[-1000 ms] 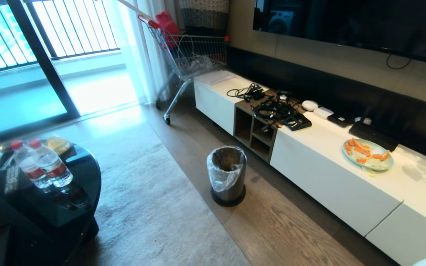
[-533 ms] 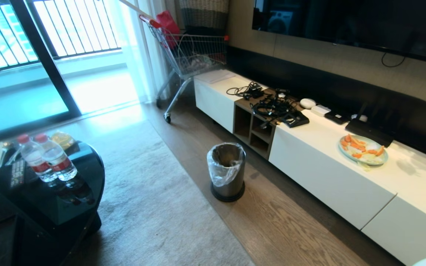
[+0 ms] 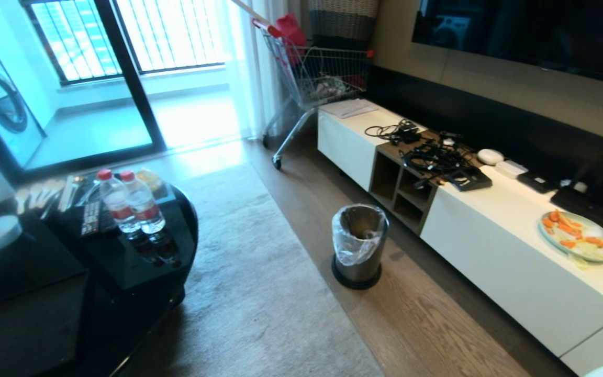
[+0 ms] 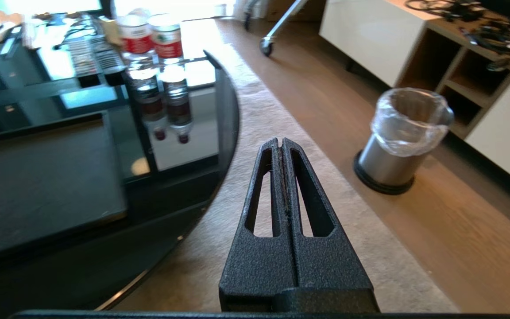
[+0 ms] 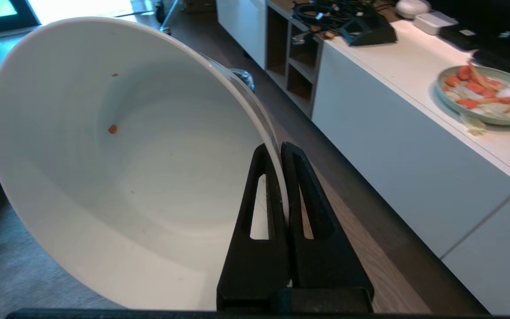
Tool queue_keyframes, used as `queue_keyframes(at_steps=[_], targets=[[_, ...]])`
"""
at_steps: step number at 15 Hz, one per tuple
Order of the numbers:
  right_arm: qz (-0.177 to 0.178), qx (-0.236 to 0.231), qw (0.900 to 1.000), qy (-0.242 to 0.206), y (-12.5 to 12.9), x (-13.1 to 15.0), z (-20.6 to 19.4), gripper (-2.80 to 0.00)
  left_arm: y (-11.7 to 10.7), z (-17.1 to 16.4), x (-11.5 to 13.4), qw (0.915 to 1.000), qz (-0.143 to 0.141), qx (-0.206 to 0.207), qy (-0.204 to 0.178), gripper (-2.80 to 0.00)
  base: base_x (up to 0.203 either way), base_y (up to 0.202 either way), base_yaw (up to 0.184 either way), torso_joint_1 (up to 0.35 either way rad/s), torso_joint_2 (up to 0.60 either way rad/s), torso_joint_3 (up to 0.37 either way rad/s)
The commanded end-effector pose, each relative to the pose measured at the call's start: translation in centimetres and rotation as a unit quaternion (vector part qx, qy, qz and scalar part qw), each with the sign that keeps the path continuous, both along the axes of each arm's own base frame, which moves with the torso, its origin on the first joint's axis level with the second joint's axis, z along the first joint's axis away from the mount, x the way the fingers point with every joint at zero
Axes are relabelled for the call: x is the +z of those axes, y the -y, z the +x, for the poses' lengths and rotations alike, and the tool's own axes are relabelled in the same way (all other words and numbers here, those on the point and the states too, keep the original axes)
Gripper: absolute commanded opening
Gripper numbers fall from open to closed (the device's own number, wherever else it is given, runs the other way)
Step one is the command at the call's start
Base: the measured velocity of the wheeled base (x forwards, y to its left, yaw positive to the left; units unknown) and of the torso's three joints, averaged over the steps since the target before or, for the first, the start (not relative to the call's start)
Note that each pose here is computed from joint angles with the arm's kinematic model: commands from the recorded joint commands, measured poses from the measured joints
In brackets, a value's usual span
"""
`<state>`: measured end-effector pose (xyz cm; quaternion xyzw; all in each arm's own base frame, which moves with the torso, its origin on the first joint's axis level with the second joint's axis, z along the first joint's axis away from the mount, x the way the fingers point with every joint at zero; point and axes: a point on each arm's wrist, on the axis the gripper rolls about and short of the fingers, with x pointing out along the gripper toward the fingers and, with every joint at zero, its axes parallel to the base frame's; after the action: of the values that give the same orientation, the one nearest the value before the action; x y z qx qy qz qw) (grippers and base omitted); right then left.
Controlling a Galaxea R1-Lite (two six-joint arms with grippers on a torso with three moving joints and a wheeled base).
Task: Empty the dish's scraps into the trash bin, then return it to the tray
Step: Put the bowl back to the table
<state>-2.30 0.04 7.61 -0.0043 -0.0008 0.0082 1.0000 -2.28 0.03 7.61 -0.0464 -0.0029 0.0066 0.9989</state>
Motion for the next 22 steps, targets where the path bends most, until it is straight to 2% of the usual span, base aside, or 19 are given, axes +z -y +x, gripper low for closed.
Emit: queue_keyframes(at_steps=[1, 22], targets=[[0.0, 0.0, 1.0, 0.0, 0.0, 0.02, 0.01, -2.8, 0.0, 0.0, 0.0, 1.0, 0.0, 0.0, 0.0, -2.8, -0.001, -0.011, 0.169, 0.004, 0.0, 0.002], [0.0, 0.0, 1.0, 0.0, 0.0, -0.01, 0.01, -2.8, 0.0, 0.0, 0.0, 1.0, 0.0, 0.0, 0.0, -2.8, 0.0, -0.01, 0.168, 0.003, 0.0, 0.002]])
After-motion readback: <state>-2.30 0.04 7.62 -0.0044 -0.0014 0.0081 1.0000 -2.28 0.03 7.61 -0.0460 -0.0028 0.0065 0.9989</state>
